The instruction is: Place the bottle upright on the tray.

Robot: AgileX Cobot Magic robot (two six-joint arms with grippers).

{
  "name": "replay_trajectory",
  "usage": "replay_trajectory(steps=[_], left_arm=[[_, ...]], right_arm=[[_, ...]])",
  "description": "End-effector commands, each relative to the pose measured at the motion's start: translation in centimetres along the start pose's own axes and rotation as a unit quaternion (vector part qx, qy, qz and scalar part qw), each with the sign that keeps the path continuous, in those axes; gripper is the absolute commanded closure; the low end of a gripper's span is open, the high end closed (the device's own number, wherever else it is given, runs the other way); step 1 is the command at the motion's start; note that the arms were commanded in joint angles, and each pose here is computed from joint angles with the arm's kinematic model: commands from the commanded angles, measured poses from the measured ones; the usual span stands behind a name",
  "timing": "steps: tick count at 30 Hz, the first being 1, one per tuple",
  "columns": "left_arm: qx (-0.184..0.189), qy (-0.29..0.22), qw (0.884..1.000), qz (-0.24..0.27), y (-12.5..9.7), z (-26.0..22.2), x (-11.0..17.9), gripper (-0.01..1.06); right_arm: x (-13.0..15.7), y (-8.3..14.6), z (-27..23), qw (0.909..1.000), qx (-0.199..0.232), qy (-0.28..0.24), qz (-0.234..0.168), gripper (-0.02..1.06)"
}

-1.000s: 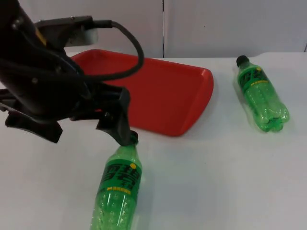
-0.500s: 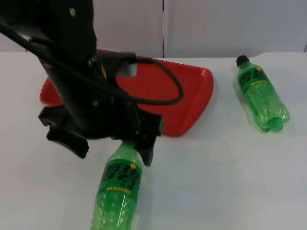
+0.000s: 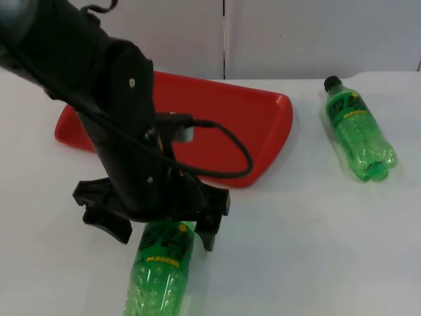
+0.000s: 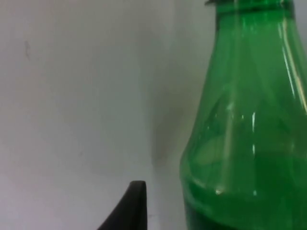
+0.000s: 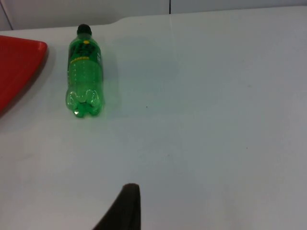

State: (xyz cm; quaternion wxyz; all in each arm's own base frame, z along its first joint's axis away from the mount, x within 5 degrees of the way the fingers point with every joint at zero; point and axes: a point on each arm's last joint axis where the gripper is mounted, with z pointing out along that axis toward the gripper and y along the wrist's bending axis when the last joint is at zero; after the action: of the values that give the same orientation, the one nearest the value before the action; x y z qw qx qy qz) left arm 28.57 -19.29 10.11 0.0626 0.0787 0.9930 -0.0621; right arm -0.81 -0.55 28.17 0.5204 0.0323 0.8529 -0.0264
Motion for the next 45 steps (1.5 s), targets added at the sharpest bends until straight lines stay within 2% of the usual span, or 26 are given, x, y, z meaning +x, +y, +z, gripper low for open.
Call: replay_trajectory(steps=[1,9,19,21,23,24,25,26,27,28,29,30,31,32,36,39,43,44,45], left_arm=[[0.010,-0.016,1.000,-0.009,-0.4,0.4,-0.4,0.00],[0.000,-0.007,1.000,-0.007,-0.3,2.4,-0.5,0.00],[-0.009,0.001,1.000,-0.001,-0.1,2.7,-0.4,0.01],[-0.011,0.006,1.000,0.000,0.0,2.7,-0.3,0.09],[-0.012,0.016,1.000,-0.006,0.0,2.7,-0.1,0.26],[-0.012,0.016,1.000,-0.006,0.0,2.7,-0.1,0.26],[-0.014,0.021,1.000,-0.007,0.0,2.7,0.0,0.37],[-0.015,0.026,1.000,-0.008,0.0,2.7,0.1,0.56],[-0.015,0.026,1.000,-0.007,0.0,2.7,0.1,0.61],[-0.015,0.026,1.000,-0.007,0.0,2.7,0.1,0.79],[-0.015,0.024,1.000,-0.006,0.0,2.7,0.0,0.91],[-0.015,0.024,1.000,-0.006,0.0,2.7,0.0,0.91],[-0.015,0.023,1.000,-0.006,0.0,2.7,0.0,1.00],[-0.014,0.022,1.000,-0.006,0.0,2.7,0.0,1.05],[-0.016,0.023,1.000,-0.001,0.0,2.7,0.0,1.05],[-0.015,0.014,1.000,0.021,0.0,2.0,-0.2,1.05],[-0.003,-0.015,0.999,0.044,-0.3,0.4,-0.7,1.05],[0.009,-0.050,0.997,0.052,-0.6,-1.3,-1.2,1.05],[0.012,-0.063,0.996,0.053,-0.6,-1.9,-1.4,1.05]], right_arm=[[0.1,0.0,0.1,1.0000,0.001,-0.001,0.000,0.00],[0.1,0.0,0.1,1.0000,0.001,-0.001,0.000,0.00],[0.1,0.0,0.1,1.0000,0.001,-0.001,0.000,0.00],[0.1,0.0,0.1,1.0000,0.001,-0.001,0.000,0.00],[0.1,0.0,0.1,1.0000,0.001,-0.001,0.000,0.00],[0.1,0.0,0.1,1.0000,0.001,-0.001,0.000,0.00],[0.1,0.0,0.1,1.0000,0.001,-0.001,0.000,0.00],[0.1,0.0,0.1,1.0000,0.001,-0.001,0.000,0.00],[0.1,0.0,0.1,1.0000,0.001,-0.001,0.000,0.00],[0.1,0.0,0.1,1.0000,0.001,-0.001,0.000,0.00],[0.1,0.0,0.1,1.0000,0.001,-0.001,0.000,0.00],[0.1,0.0,0.1,1.0000,0.001,-0.001,0.000,0.00],[0.1,0.0,0.1,1.0000,0.001,-0.001,0.000,0.00],[0.1,0.0,0.1,1.0000,0.001,-0.001,0.000,0.00],[0.1,0.0,0.1,1.0000,0.001,-0.001,0.000,0.00],[0.1,0.0,0.1,1.0000,0.001,-0.001,0.000,0.00],[0.1,0.0,0.1,1.0000,0.001,-0.001,0.000,0.00],[0.1,0.0,0.1,1.0000,0.001,-0.001,0.000,0.00],[0.1,0.0,0.1,1.0000,0.001,-0.001,0.000,0.00]])
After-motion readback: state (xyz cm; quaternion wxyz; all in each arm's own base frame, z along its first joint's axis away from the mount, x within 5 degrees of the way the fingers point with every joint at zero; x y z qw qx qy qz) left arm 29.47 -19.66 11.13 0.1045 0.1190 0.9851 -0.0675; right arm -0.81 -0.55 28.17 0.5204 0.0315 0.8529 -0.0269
